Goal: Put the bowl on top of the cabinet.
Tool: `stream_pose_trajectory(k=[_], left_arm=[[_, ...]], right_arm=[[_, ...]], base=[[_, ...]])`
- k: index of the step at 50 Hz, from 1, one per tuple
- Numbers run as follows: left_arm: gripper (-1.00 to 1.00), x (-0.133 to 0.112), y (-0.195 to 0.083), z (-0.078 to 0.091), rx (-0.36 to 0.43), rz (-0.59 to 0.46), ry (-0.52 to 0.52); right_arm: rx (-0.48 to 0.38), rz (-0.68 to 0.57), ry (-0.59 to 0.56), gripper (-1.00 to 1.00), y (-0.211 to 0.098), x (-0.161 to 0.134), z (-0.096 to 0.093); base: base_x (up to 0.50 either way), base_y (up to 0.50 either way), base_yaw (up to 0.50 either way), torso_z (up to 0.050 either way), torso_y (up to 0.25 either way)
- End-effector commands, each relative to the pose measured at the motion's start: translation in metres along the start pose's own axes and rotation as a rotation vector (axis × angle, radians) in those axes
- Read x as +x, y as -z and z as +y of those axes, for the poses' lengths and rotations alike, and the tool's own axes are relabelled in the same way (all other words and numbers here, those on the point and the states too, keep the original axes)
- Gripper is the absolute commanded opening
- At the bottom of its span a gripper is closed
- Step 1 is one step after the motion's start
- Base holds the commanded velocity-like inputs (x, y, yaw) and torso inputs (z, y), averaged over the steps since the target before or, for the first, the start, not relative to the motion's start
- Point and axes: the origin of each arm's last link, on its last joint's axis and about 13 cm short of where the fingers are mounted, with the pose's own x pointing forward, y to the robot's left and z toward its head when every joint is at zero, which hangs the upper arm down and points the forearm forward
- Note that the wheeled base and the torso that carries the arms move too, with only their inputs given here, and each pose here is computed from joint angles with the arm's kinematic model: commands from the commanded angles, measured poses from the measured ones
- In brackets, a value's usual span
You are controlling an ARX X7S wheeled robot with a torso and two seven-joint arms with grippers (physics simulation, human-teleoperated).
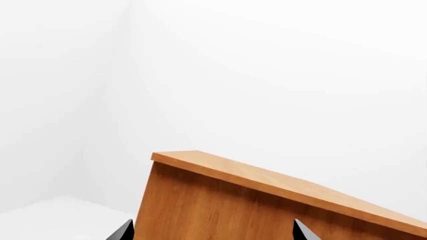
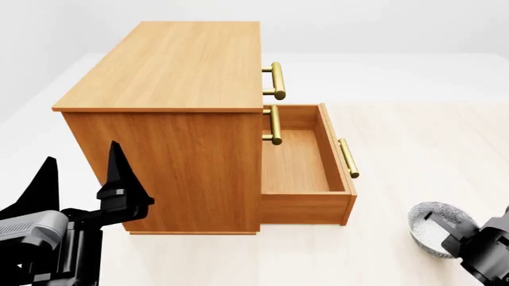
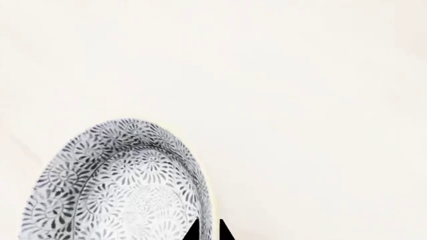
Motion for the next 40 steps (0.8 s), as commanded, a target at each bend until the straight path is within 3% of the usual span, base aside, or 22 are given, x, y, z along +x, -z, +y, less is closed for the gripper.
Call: stream_pose_trajectory(k=[1,6,12,16,18,21,25,40], left_arm=[[1.0,0.0,-0.001,-0.001,-0.001,0.002,0.002],[1.0,0.0,0.0,-0.001,-0.001,0.001,0.001],[1.0,-0.001,-0.001,0.0,-0.002,-0.001,-0.002],[1.0,0.0,-0.001,0.0,-0.003,-0.002,-0.003],[1.0,0.0,-0.001,0.0,-0.002,-0.003,-0.003],[1.0,0.0,-0.001,0.0,-0.003,-0.003,-0.002],[1.0,0.0,-0.001,0.0,-0.003,-0.004,-0.001],[1.0,-0.001,-0.001,-0.001,-0.001,-0.003,0.0]], right_arm=[[0.002,-0.001,-0.025,-1.0,0.002,0.001,0.0],[0.018,-0.009,-0.028,-1.0,0.001,-0.001,-0.002],[0.075,-0.083,-0.108,-1.0,-0.012,-0.011,0.004],[0.198,-0.144,-0.246,-1.0,-0.027,-0.022,0.01],[0.206,-0.156,-0.293,-1.0,-0.032,-0.028,0.013],[0.311,-0.176,-0.437,-1.0,-0.044,-0.039,0.019],[0.414,-0.181,-0.503,-1.0,-0.05,-0.046,0.02],[0.612,-0.236,-0.731,-1.0,-0.087,-0.081,0.019]], base=[[0.0,0.0,0.0,0.0,0.0],[0.0,0.0,0.0,0.0,0.0],[0.0,0.0,0.0,0.0,0.0],[0.0,0.0,0.0,0.0,0.0],[0.0,0.0,0.0,0.0,0.0],[0.0,0.0,0.0,0.0,0.0],[0.0,0.0,0.0,0.0,0.0],[0.0,0.0,0.0,0.0,0.001]])
